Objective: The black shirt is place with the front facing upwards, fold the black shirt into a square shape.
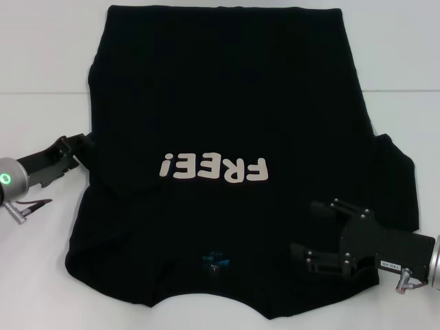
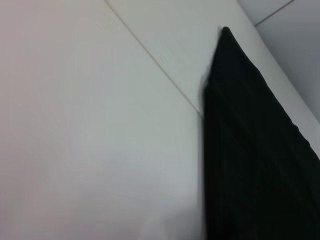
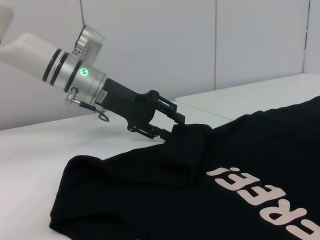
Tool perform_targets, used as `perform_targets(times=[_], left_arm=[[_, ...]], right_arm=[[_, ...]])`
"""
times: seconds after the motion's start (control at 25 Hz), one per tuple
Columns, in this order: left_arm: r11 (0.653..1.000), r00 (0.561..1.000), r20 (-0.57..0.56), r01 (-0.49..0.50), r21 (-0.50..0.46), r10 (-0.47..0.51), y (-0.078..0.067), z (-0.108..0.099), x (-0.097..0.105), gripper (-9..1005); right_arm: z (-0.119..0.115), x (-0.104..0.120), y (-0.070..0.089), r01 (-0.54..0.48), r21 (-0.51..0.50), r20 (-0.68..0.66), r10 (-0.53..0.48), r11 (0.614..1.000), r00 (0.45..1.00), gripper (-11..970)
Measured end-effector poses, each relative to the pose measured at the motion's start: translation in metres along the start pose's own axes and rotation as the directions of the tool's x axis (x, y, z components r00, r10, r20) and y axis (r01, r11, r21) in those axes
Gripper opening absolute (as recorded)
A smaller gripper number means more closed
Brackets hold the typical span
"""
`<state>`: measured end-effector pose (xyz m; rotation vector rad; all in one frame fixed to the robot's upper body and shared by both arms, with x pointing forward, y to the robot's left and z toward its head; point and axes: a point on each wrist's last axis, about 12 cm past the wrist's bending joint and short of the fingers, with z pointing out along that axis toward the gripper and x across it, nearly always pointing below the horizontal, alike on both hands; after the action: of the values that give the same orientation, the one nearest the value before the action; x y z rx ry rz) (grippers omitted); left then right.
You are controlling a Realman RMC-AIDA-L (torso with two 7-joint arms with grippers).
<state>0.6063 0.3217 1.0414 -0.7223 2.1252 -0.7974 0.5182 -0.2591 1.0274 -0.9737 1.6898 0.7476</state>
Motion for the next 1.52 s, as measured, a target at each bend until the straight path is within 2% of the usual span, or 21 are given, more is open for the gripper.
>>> perform_targets(times=[0.32,0.56,0.72,1.0,1.08,1.2,1.32,1.4,1.52], left_arm=[[1.000,1.000,-0.004,-0.019,0.015,0.019,-0.008,0.006,0.006,652],[0.995,0.999,-0.031,0.018,0.098,-0.015,-0.020,0.007,0.009,661],[0.983,0.997,-0.065,0.043,0.176,-0.032,-0.034,0.008,0.010,668],[0.933,0.984,-0.167,0.115,0.341,-0.061,-0.079,0.021,0.024,678],[0.919,0.981,-0.186,0.120,0.374,-0.052,-0.086,0.020,0.025,682],[0.892,0.978,-0.190,0.163,0.422,-0.089,-0.083,0.012,0.020,686],[0.842,0.965,-0.175,0.258,0.474,-0.197,-0.065,-0.005,0.012,691],[0.823,0.961,-0.164,0.277,0.496,-0.224,-0.054,-0.015,0.010,694],[0.837,0.978,-0.156,0.199,0.509,-0.137,-0.043,-0.027,0.007,699]], right_arm=[[0.000,0.000,0.001,-0.001,-0.005,0.002,0.001,1.000,1.000,941],[-0.001,0.001,0.001,-0.005,-0.003,0.000,0.005,1.000,1.000,941],[-0.002,0.003,0.002,-0.007,0.000,-0.001,0.007,1.000,1.000,941],[-0.004,0.004,0.003,-0.011,0.006,0.004,0.011,1.000,1.000,941],[-0.004,0.004,0.003,-0.012,0.008,0.005,0.012,1.000,1.000,941],[-0.004,0.003,0.002,-0.013,0.010,0.007,0.013,1.000,1.000,941],[-0.004,0.003,0.002,-0.012,0.010,0.008,0.012,1.000,1.000,941],[-0.004,0.003,0.002,-0.013,0.010,0.008,0.013,1.000,1.000,941],[-0.004,0.003,0.001,-0.023,0.015,0.008,0.023,1.000,1.000,941]])
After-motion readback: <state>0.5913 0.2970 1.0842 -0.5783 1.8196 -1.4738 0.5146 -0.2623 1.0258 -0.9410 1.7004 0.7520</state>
